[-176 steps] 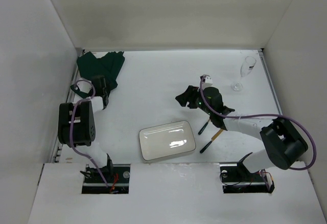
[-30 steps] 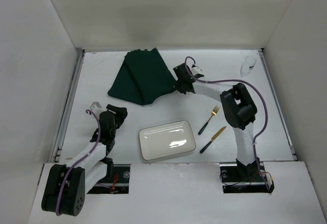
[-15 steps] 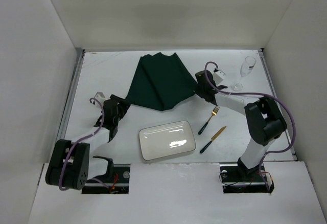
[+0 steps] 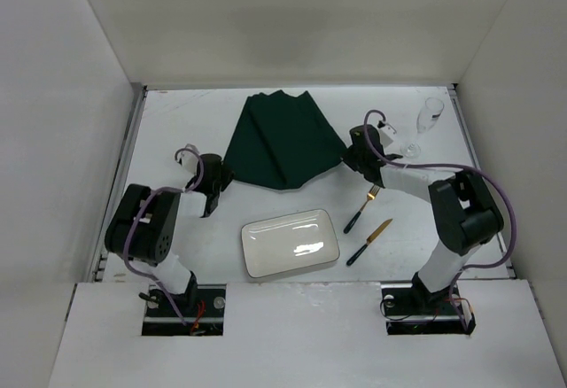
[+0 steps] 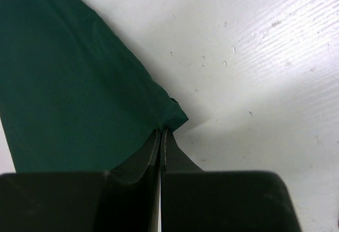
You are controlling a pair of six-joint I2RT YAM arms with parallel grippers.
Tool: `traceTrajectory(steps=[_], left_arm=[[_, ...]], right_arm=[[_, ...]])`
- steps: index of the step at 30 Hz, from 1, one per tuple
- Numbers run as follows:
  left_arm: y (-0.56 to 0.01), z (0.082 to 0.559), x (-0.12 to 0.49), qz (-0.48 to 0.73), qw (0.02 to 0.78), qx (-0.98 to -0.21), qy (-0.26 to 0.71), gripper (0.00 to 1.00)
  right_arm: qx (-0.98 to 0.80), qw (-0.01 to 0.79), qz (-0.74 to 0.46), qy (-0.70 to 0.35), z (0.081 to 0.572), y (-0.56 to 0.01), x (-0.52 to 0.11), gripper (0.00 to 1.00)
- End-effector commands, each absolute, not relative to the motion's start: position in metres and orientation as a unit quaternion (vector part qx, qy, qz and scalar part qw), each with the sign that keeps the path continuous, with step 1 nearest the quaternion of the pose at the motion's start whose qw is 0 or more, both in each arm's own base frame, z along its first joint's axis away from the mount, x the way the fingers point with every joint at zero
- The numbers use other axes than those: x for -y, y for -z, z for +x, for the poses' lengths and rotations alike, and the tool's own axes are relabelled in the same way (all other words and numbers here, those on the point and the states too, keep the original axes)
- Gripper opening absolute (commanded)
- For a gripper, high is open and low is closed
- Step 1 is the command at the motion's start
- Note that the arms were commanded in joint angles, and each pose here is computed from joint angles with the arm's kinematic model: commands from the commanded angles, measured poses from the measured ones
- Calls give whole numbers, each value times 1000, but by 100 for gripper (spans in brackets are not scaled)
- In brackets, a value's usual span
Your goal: Set the dinner table for one person
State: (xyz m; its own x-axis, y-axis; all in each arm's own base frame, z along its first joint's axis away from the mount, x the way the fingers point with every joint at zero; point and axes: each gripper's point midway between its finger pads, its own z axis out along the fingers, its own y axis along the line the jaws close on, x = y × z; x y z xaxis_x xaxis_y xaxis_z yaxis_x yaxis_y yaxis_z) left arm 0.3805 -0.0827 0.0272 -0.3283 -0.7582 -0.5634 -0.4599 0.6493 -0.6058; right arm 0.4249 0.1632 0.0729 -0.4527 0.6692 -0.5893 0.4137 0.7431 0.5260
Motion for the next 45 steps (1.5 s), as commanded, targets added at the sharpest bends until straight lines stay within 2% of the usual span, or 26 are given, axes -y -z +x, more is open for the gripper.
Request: traceTrajectory(steps=[1,5,8,12,17,22,23,25,28,33,37,41,45], left_arm=[[-39,403,75,-418,466,-761,169,5],[-80,390,55,-433,518,-720,161,0],[-103,355,48,-398,557,-718,127,0],[-98,309,49,-372,568,-730,84,2],[-81,282,48,-350,553,-755,45,10],[-76,277,57,-339,544,-765,56,21],[-80,277,58,-337,549,-762,61,27],[-93,279,57,-332,562,-754,69,38],[-109,281,51,-325,580,-745,65,44],[-104,279,37,-333,572,-748,49,49],[-81,283,47,-320,522,-789,50,54],[-59,284,52,-321,479,-815,62,54],[-50,289,56,-328,467,-817,83,54]], right_arm=[[-807,452,335,-180,444,-106,-150,1],[-799,460,351,-166,438,-113,-127,1],[-808,445,358,-149,416,-96,-117,0],[-820,422,361,-141,386,-73,-117,1],[-829,413,353,-134,366,-60,-115,4],[-831,417,339,-146,359,-72,-123,8],[-830,420,336,-148,357,-75,-125,11],[-831,424,326,-151,355,-81,-128,25],[-832,432,312,-153,353,-92,-127,45],[-829,456,287,-147,355,-109,-124,56],[-850,435,264,-134,373,-93,-132,57],[-859,413,273,-134,375,-74,-133,54],[-870,390,274,-124,372,-55,-135,52]])
